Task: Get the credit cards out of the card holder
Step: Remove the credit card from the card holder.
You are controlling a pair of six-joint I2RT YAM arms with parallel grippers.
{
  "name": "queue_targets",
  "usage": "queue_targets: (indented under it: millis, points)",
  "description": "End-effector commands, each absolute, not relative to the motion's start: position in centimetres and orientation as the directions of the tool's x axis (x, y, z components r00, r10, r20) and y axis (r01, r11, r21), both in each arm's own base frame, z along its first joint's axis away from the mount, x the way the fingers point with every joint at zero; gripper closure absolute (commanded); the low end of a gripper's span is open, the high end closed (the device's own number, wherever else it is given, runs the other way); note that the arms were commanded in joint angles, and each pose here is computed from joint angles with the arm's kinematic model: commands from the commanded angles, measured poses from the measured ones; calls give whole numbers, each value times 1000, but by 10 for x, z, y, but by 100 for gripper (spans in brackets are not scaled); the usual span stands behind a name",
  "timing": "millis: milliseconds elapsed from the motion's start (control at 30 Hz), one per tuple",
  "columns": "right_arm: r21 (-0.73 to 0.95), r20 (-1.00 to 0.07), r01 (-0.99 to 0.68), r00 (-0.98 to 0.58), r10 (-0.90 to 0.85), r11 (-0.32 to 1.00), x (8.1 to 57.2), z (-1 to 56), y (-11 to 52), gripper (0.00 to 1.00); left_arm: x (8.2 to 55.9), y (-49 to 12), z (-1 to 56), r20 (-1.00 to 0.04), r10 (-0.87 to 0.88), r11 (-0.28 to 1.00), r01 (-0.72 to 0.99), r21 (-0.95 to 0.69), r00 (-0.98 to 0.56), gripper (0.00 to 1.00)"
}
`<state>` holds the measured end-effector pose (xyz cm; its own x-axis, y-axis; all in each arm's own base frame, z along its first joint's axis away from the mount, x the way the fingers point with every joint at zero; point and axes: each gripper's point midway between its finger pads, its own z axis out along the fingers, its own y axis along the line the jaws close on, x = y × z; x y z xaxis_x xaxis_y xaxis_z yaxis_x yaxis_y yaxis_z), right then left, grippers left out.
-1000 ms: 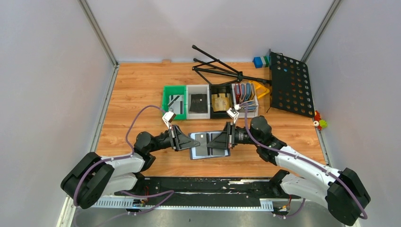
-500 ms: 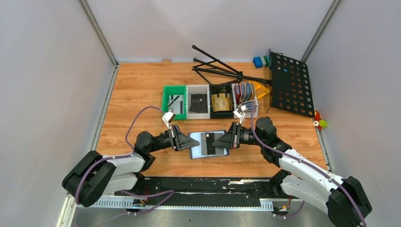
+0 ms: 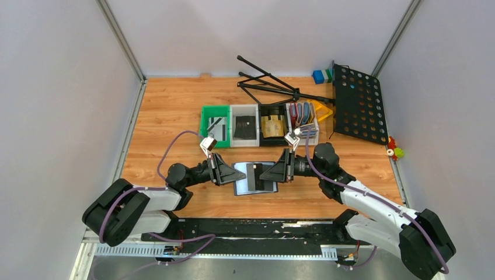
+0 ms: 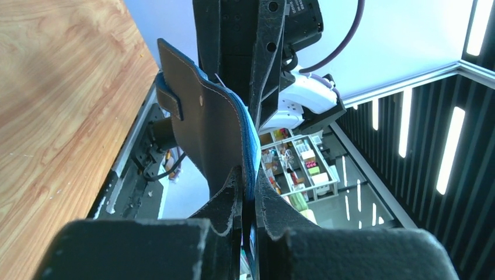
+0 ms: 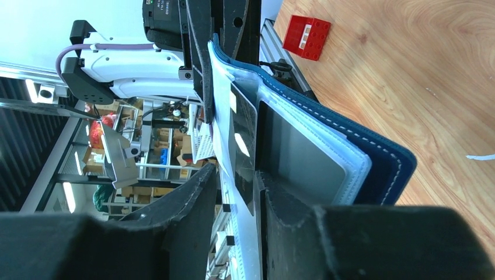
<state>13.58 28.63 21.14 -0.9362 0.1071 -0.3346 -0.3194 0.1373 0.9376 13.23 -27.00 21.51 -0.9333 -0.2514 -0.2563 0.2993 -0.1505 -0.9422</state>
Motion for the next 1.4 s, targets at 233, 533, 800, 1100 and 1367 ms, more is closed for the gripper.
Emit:
queue_targets:
  millis: [233, 533, 800, 1100, 1367]
  points:
    - [931, -364, -358, -922, 128, 72, 139, 227, 292, 59, 116, -263, 256, -340, -255, -277, 406, -871, -905, 100]
    - [928, -372, -372, -921, 115, 21, 132, 243, 297, 80, 117, -263, 254, -336, -268, -268, 404, -875, -903, 100]
    - [915, -398, -402, -912, 105, -28, 126, 253, 302, 74, 116, -260, 252, -329, -279, -267, 402, -876, -902, 100]
    - [917, -391, -397, -915, 98, -48, 124, 257, 307, 88, 114, -258, 249, -342, -288, -243, 413, -878, -895, 100]
    - [917, -397, -387, -910, 117, 101, 133, 235, 297, 100, 119, -257, 238, -346, -292, -188, 409, -893, -891, 100]
